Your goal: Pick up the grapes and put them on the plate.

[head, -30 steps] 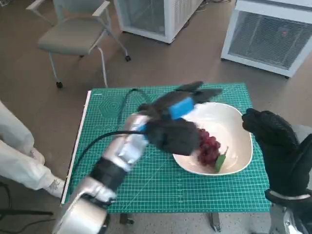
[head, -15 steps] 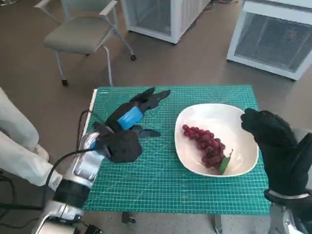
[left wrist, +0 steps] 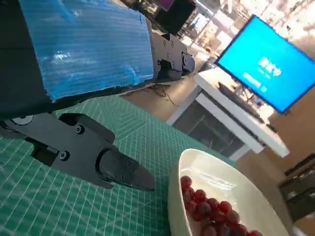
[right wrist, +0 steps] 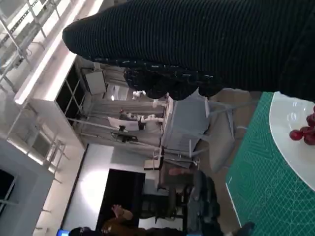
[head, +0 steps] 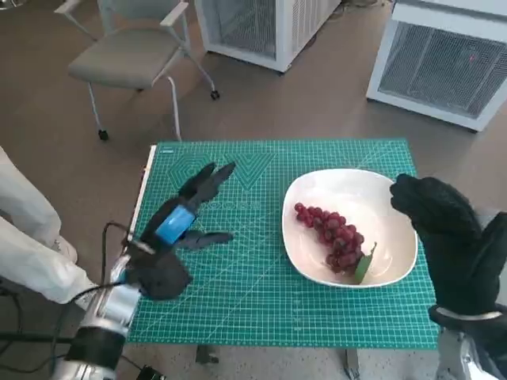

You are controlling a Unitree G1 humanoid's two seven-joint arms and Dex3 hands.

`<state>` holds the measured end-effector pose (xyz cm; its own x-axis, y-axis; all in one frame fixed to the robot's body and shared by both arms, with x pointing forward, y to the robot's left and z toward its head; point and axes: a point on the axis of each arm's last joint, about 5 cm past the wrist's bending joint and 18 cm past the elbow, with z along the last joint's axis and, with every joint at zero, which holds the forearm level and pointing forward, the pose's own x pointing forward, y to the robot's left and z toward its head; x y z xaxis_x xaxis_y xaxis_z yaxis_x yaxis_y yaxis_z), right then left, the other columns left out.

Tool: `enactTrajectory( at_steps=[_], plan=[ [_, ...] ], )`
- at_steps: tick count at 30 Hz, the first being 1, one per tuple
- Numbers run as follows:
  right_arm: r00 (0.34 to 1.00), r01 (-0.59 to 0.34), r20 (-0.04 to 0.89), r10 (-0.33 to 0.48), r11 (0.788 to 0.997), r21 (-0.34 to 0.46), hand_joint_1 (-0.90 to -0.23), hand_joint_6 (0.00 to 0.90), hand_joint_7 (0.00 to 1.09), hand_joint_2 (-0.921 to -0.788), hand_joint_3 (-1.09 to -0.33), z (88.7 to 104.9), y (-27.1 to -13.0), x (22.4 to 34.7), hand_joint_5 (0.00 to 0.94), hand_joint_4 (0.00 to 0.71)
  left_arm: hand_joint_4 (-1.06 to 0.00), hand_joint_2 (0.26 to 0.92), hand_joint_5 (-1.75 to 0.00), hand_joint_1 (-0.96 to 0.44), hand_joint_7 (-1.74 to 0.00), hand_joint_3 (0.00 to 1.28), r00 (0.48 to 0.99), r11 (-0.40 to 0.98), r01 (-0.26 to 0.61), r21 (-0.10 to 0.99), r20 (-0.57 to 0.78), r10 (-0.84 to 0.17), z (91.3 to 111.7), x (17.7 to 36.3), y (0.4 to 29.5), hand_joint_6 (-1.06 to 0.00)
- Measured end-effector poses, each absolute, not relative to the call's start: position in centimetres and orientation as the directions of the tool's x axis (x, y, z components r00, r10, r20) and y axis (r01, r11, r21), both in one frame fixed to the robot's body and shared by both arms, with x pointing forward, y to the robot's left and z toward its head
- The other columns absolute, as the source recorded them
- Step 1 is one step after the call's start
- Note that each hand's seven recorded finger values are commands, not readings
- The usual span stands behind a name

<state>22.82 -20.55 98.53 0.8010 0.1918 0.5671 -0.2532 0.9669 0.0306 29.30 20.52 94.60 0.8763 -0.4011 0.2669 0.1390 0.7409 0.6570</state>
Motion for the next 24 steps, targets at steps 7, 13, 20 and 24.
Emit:
enactTrajectory(
  at_steps=[7, 13, 20, 24],
  plan=[
    [0.805, -0.258, 0.56, 0.198, 0.966, 0.028, -0.35, 0.216, 1.03, -0.921, -0.615, 98.6, -20.6, 22.9, 0.872, 0.394, -0.08, 0.879, -0.01, -0.39, -0.02, 0.01, 0.856, 0.823, 0.242, 0.514, 0.285, -0.43, 94.1, 29.1, 21.0, -0.2],
    [0.805, -0.262, 0.557, 0.203, 0.965, 0.026, -0.349, 0.218, 1.03, -0.921, -0.616, 98.6, -20.6, 23.0, 0.872, 0.393, -0.1, 0.882, -0.01, -0.39, -0.02, 0.0, 0.842, 0.876, 0.358, 0.323, 0.293, -0.452, 92.9, 29.1, 20.9, -0.22],
    [0.803, -0.266, 0.558, 0.209, 0.964, 0.023, -0.348, 0.217, 1.03, -0.921, -0.618, 98.7, -20.6, 23.1, 0.874, 0.392, -0.15, 0.886, -0.02, -0.39, -0.02, 0.0, 0.832, 0.885, 0.416, 0.207, 0.307, -0.463, 92.2, 29.1, 20.6, -0.25],
    [0.802, -0.268, 0.557, 0.214, 0.963, 0.015, -0.348, 0.218, 1.03, -0.921, -0.618, 98.7, -20.7, 23.1, 0.875, 0.392, -0.17, 0.888, -0.02, -0.39, -0.02, 0.0, 0.835, 0.888, 0.424, 0.175, 0.304, -0.459, 92.1, 29.2, 20.6, -0.27]
  ],
)
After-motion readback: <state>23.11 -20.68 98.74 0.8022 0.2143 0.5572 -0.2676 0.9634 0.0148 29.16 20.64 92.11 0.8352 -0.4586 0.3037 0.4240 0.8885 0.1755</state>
